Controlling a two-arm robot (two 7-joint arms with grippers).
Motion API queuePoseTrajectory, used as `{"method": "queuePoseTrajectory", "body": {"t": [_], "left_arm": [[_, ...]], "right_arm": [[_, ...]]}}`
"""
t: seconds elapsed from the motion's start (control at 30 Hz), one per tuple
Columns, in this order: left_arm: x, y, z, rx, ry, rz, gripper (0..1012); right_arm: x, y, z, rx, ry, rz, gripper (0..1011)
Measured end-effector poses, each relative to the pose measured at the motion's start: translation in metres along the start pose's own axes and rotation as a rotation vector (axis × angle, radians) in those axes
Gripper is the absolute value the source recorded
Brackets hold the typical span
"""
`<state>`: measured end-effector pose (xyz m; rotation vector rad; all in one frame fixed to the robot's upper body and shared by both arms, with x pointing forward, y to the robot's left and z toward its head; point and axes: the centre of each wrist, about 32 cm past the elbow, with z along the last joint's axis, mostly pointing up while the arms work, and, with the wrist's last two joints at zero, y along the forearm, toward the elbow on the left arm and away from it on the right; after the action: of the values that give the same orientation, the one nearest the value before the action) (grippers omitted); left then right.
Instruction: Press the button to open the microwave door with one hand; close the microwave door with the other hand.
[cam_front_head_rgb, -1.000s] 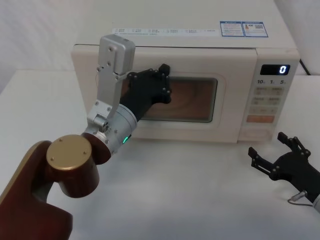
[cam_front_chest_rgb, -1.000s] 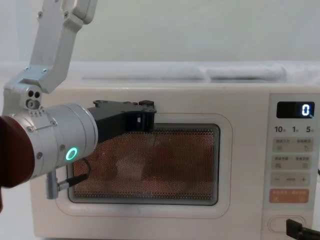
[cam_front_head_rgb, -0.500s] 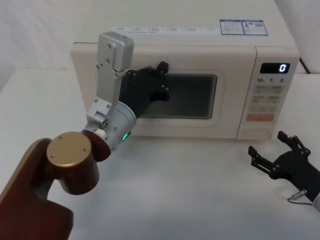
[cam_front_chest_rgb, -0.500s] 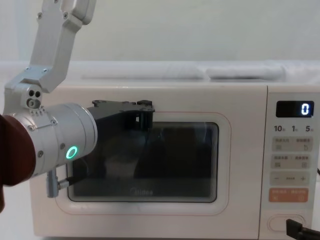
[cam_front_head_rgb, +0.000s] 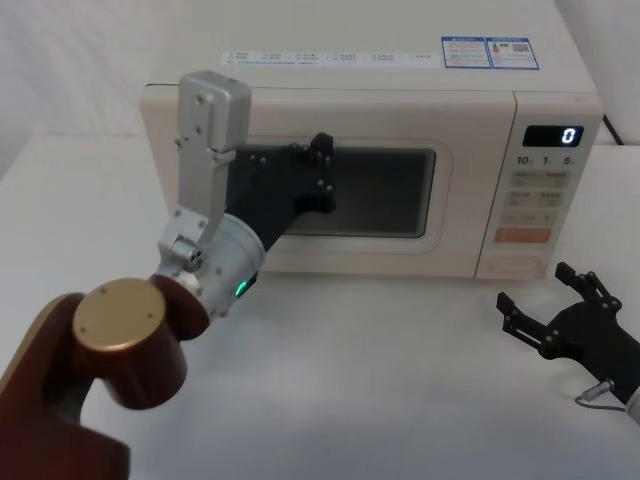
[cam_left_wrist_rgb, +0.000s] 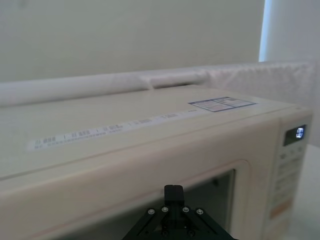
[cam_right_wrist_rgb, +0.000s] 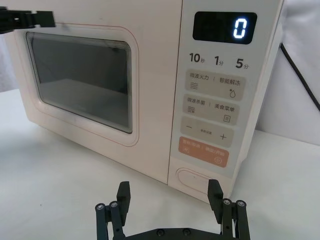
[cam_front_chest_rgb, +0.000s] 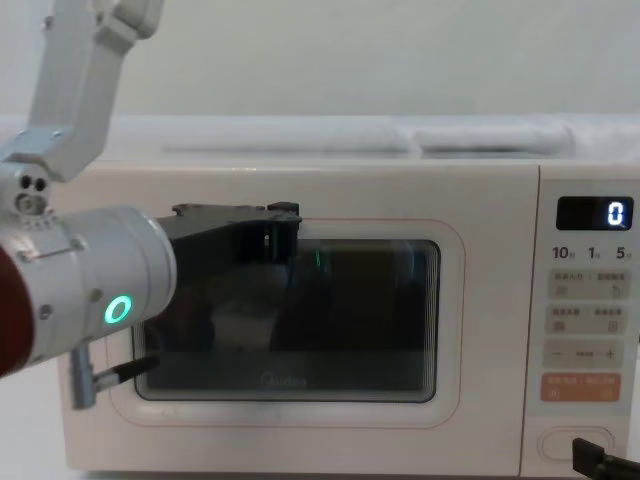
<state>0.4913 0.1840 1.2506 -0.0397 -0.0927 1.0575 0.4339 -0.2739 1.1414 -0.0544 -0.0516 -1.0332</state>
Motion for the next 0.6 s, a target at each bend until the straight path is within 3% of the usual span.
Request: {"method": "queuePoseTrajectory", "body": {"t": [0.17,0.33,0.5,0.6], "left_arm": [[-0.0011,0.016,-0.001,0.014,0.045,-0.023,0],[-0.0027,0.031,-0.003,0.025,0.069,-0.038,0],[-0.0037,0.042,-0.003,0.048,0.062,-0.04,15],[-0.003,0.05,-0.005,0.05,0.053,-0.029,96]], "right_arm": [[0.0,0.0,0.0,0.0,0.0,0.0,1000],[0.0,0.0,0.0,0.0,0.0,0.0,1000],[0.0,0.0,0.0,0.0,0.0,0.0,1000],[0.0,0.0,0.0,0.0,0.0,0.0,1000]]}}
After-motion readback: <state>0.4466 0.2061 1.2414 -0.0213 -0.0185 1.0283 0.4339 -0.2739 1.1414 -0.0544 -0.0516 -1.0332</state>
